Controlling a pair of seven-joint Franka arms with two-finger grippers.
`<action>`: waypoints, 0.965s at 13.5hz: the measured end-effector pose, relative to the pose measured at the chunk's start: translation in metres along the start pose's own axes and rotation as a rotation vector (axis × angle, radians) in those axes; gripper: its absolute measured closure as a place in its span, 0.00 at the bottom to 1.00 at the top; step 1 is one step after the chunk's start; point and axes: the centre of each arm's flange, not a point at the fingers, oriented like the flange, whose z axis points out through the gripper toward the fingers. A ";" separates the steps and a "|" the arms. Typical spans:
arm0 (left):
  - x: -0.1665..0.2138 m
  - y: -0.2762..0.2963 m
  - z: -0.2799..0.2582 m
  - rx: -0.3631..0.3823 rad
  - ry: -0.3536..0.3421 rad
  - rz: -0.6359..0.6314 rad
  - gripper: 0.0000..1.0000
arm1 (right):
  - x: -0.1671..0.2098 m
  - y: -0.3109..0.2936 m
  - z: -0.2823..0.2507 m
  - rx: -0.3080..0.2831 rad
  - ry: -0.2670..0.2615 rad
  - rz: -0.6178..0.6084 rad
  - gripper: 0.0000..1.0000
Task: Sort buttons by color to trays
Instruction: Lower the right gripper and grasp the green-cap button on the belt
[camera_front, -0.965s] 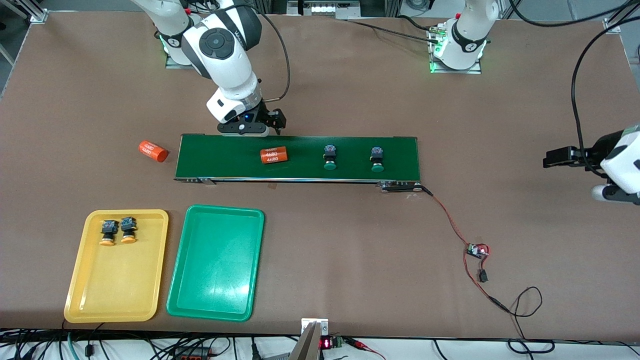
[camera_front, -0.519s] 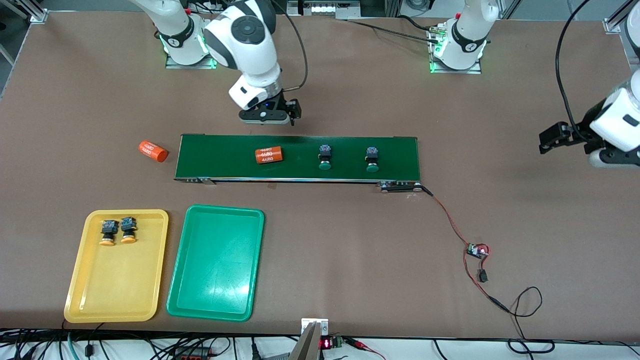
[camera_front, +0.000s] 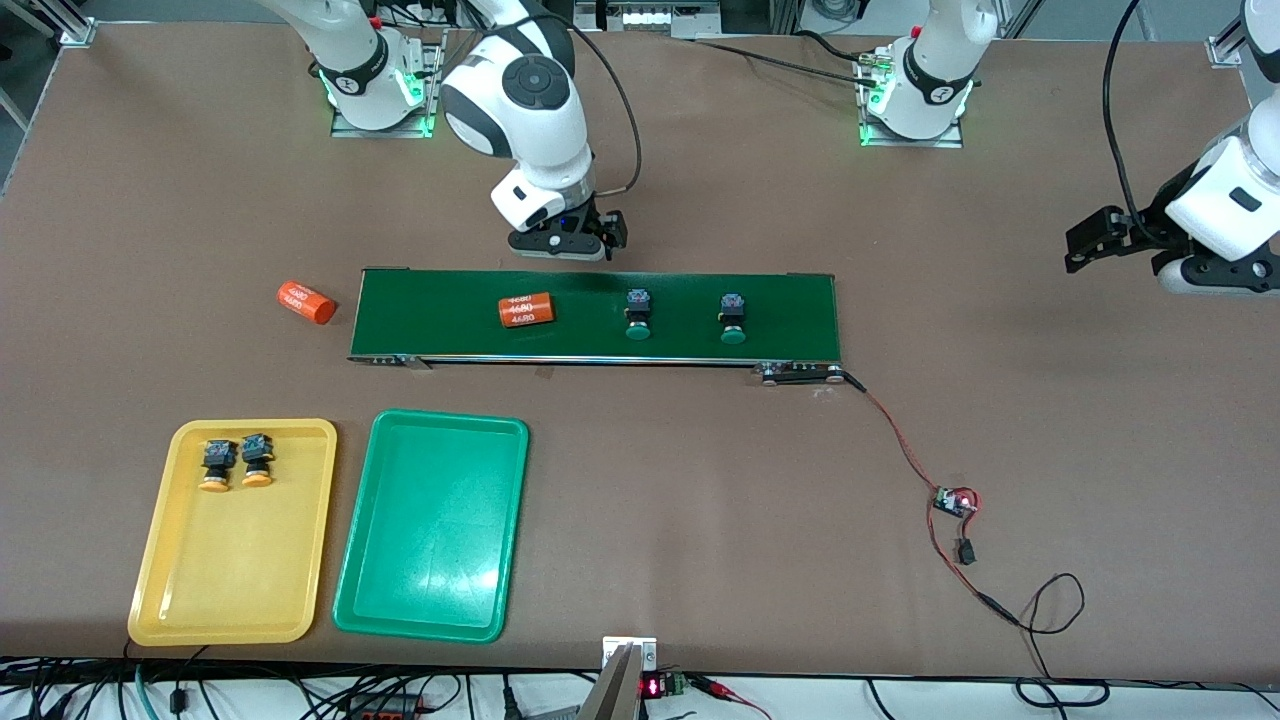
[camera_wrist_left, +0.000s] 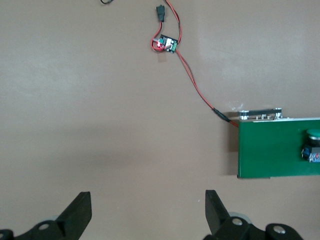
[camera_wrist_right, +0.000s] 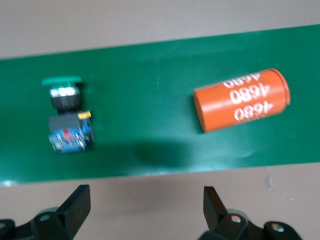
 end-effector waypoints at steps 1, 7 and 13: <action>-0.001 0.001 -0.002 0.000 -0.008 0.004 0.00 | 0.007 -0.004 0.004 0.000 0.003 0.015 0.00; 0.009 -0.002 -0.003 -0.001 -0.011 0.001 0.00 | 0.033 -0.031 0.030 -0.033 -0.016 0.020 0.00; 0.018 -0.003 -0.006 0.000 -0.002 0.001 0.00 | 0.036 -0.031 0.037 -0.043 -0.026 0.028 0.00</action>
